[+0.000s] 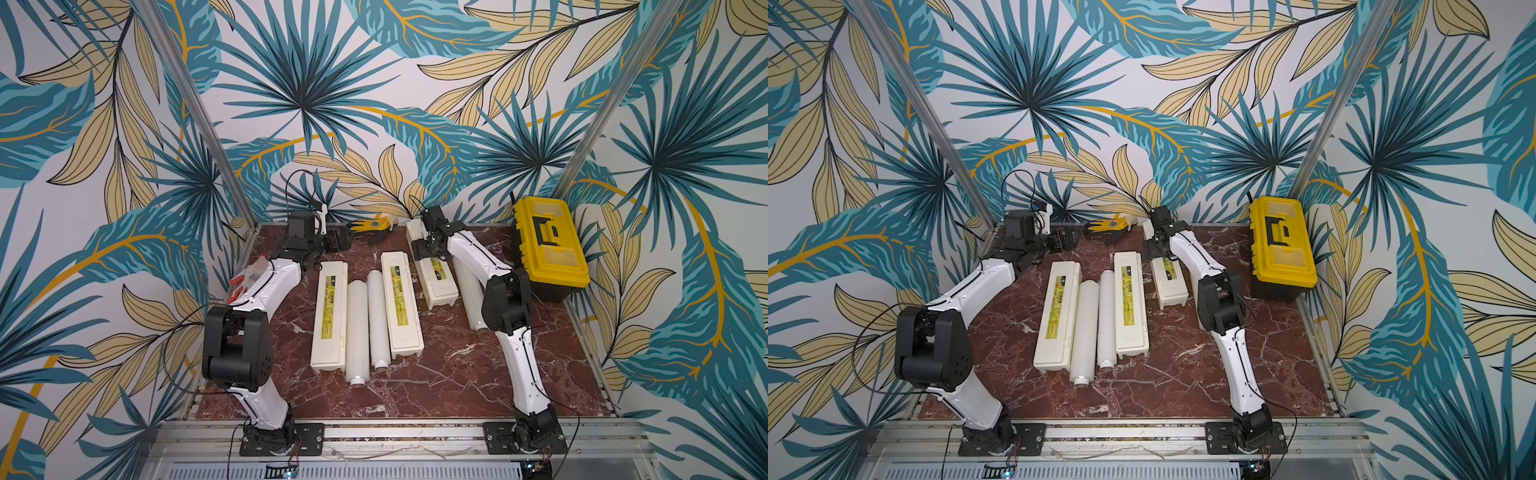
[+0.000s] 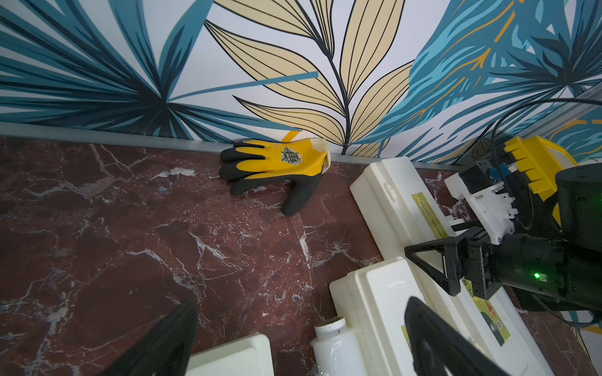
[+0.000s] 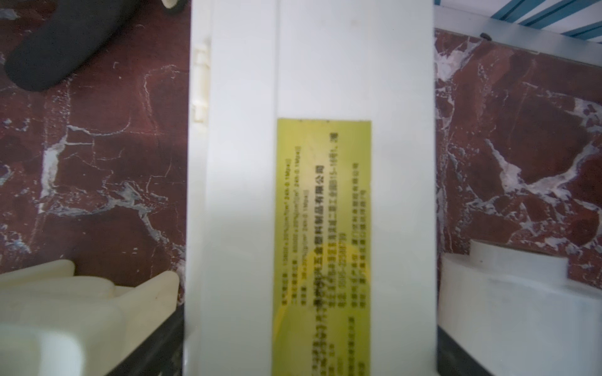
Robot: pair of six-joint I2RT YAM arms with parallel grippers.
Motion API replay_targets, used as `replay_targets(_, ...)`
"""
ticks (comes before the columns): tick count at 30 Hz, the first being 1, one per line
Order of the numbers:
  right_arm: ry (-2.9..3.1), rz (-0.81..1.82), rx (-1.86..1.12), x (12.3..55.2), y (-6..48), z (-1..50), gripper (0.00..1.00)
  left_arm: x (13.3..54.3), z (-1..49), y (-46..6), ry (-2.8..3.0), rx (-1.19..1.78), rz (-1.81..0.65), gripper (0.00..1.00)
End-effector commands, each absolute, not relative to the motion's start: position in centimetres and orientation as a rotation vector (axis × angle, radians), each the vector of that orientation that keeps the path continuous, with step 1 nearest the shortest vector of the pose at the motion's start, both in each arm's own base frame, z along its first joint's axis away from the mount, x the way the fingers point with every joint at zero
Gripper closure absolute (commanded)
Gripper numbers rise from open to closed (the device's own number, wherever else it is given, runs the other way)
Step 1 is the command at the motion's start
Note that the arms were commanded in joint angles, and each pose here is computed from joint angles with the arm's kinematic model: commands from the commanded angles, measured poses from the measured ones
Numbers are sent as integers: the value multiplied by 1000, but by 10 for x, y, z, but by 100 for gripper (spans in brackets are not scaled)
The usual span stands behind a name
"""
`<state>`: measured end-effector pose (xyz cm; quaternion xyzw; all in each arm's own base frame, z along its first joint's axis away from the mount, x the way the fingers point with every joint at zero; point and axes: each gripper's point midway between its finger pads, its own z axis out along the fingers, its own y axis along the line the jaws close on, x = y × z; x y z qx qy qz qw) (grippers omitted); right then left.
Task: Put plastic wrap rolls into dispensers
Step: Pick up the plastic wrap cutting box from the center of the board.
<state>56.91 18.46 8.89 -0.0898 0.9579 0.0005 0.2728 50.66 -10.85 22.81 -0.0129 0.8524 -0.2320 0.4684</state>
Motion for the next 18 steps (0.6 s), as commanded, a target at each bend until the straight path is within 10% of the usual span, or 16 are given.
replay_targets(1,2603,51,-275,568,191,76,18,514,253,-114,2046,-26,-591,0)
replay_targets(7,2646,26,-279,562,187,61,5,513,247,-120,2061,-36,-629,0)
replay_targets(18,2572,94,-293,561,192,97,27,515,258,-128,2047,-4,-664,0)
